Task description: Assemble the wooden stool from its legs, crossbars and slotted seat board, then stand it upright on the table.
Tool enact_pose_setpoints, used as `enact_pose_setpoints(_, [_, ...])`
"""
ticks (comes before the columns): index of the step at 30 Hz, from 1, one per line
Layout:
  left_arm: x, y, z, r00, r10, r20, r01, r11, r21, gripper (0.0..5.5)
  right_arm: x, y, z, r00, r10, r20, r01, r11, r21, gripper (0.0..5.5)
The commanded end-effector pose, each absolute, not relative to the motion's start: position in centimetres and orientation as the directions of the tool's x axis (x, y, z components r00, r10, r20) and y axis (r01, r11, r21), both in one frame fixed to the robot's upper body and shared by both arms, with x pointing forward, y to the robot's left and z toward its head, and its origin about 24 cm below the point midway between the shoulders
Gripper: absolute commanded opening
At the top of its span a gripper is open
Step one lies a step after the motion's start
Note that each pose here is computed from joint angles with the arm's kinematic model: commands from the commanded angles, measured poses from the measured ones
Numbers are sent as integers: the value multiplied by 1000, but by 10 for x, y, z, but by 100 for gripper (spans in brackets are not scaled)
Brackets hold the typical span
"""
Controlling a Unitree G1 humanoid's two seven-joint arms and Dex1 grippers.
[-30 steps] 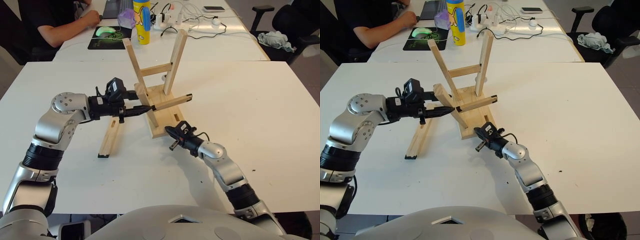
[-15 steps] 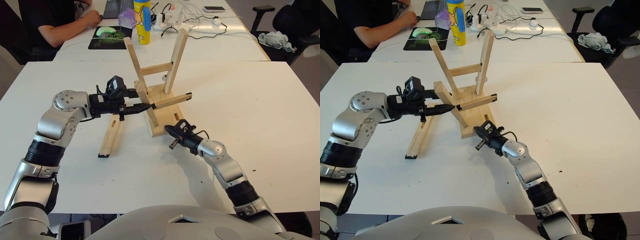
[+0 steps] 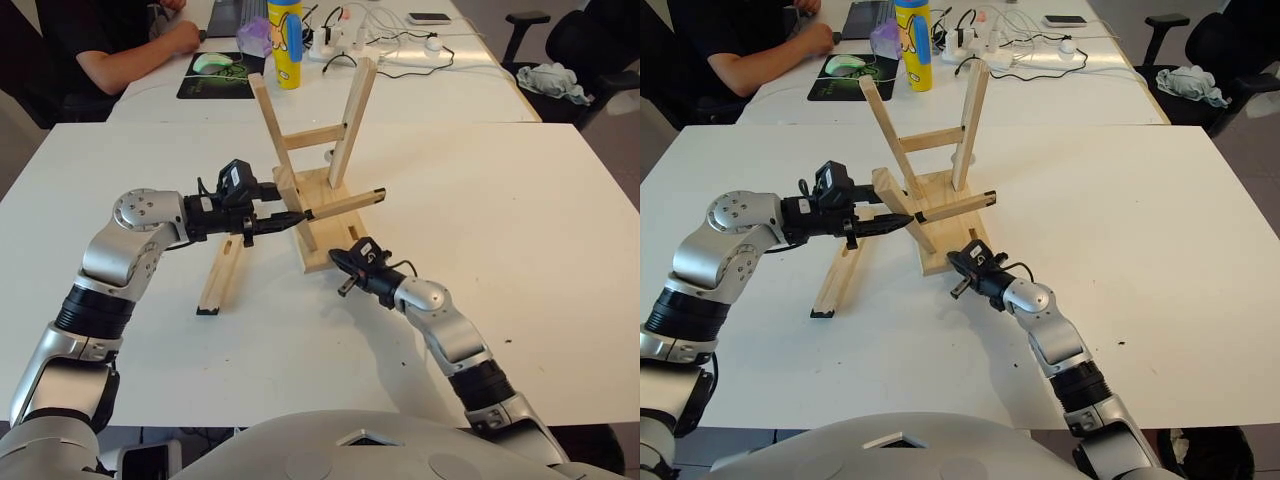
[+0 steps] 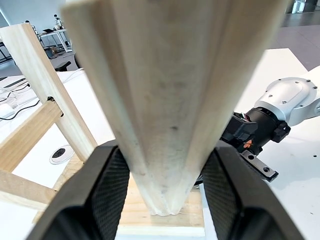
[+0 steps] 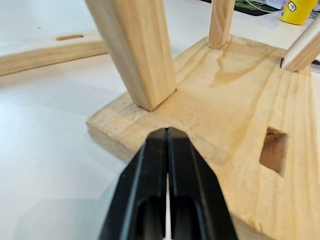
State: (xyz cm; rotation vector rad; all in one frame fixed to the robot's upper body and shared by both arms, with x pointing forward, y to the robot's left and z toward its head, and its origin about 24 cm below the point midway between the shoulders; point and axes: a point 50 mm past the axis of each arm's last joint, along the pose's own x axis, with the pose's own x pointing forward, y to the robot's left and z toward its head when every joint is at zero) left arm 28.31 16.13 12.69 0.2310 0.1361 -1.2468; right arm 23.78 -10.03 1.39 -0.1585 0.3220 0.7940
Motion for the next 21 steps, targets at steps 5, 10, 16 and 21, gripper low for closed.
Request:
enact_pose_setpoints(5, [257,187,35,228,-786,-574,896,400,-192,207,238,-109,-2,717,602,-351,-609,786,102,0])
enact_pose_setpoints(10, [258,186,36,224,-791,-570,901,391,-189,207,244,-106,-15,712,556,-429,-600,799,41,0])
enact_pose_setpoints(16, [268,184,42,283,-785,-550,906,407,-114,207,240,-110,-38,672,460,-580,-570,822,-8,0])
enact_pose_setpoints(21, [278,184,57,363,-800,-477,885,457,-94,243,230,-112,-47,615,467,-636,-603,797,2,0])
